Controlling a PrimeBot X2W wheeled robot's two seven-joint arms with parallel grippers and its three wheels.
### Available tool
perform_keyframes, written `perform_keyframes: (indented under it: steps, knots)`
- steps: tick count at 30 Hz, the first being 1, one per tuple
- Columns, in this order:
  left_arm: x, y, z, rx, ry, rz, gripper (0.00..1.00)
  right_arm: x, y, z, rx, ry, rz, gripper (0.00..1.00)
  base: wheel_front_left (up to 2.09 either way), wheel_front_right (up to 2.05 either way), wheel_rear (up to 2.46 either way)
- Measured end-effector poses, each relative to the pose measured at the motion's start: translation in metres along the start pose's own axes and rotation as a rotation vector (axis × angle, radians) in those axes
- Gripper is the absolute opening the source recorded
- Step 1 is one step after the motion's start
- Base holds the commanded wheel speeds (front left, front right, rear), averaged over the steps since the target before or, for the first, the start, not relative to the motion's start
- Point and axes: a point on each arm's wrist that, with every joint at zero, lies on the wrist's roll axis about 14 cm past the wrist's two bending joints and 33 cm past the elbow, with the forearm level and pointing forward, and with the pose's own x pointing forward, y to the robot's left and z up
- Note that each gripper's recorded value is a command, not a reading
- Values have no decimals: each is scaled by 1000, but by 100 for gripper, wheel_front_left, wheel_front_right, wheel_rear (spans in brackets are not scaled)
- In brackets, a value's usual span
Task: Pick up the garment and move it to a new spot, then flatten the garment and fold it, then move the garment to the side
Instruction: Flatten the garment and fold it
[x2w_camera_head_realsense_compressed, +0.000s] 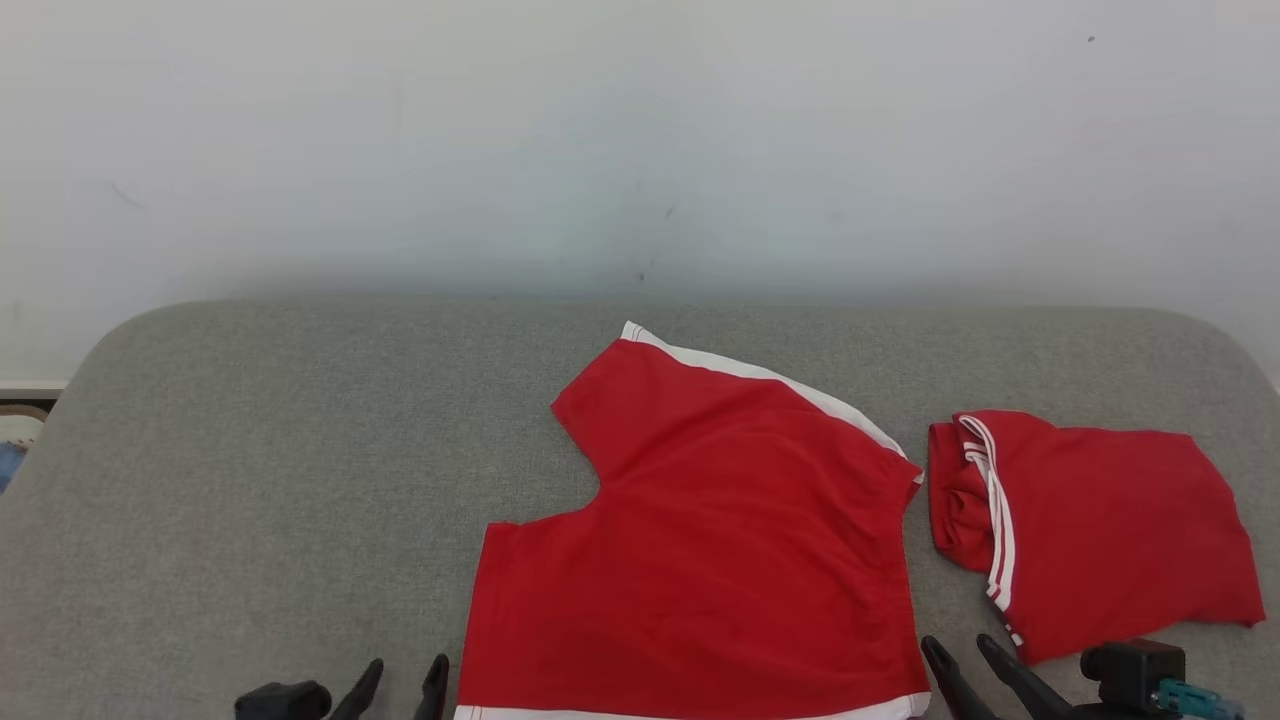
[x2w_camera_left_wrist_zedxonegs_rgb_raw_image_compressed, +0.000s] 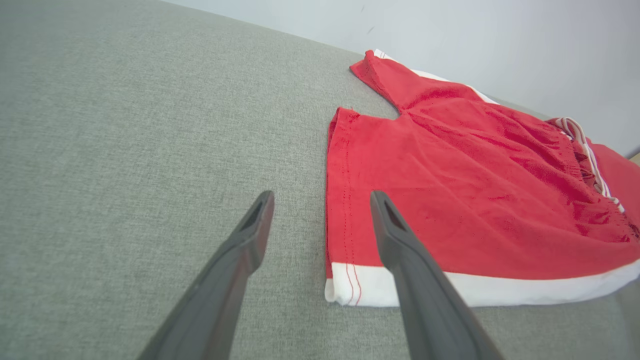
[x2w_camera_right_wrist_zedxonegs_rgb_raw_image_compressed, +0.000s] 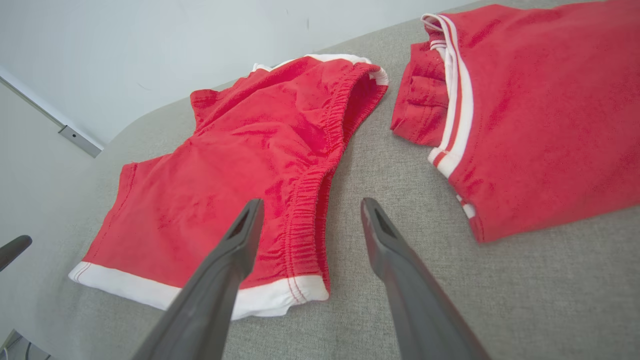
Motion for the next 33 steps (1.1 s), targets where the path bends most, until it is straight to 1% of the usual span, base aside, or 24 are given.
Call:
perform_keyframes:
  steps: [2, 5, 10, 12, 17, 20, 23, 24, 26, 30, 33]
  knots:
    - [1, 4, 8, -17, -29, 16, 100, 0, 6, 3, -38, -12, 18, 100, 0, 0, 0]
    - [3, 11, 19, -29, -64, 39, 100, -1, 5, 17, -95, -56, 9, 100, 0, 0, 0]
    - [6, 12, 30, -38, -99, 42, 100, -10, -16, 41, -222, -113, -64, 100, 0, 0, 0]
    - [4, 13, 28, -40, -94, 44, 100, -14, -19, 49, -236, -137, -77, 100, 0, 0, 0]
    - [4, 17, 27, -40, -94, 52, 100, -25, -24, 67, -223, -208, -111, 100, 0, 0, 0]
    - [4, 23, 28, -24, -102, 70, 100, -36, -31, 72, -258, -235, -145, 100, 0, 0, 0]
    - [7, 23, 41, -31, -145, 77, 100, -49, -44, 68, -246, -233, -196, 100, 0, 0, 0]
    - [8, 23, 45, -24, -157, 78, 100, -51, -44, 65, -252, -227, -198, 100, 0, 0, 0]
    - [6, 25, 43, -14, -157, 88, 100, -52, -43, 64, -277, -226, -192, 100, 0, 0, 0]
    - [5, 22, 42, 18, -159, 80, 100, -51, -38, 76, -321, -260, -183, 100, 0, 0, 0]
    - [6, 21, 44, 30, -168, 77, 100, -52, -36, 82, -399, -272, -175, 100, 0, 0, 0]
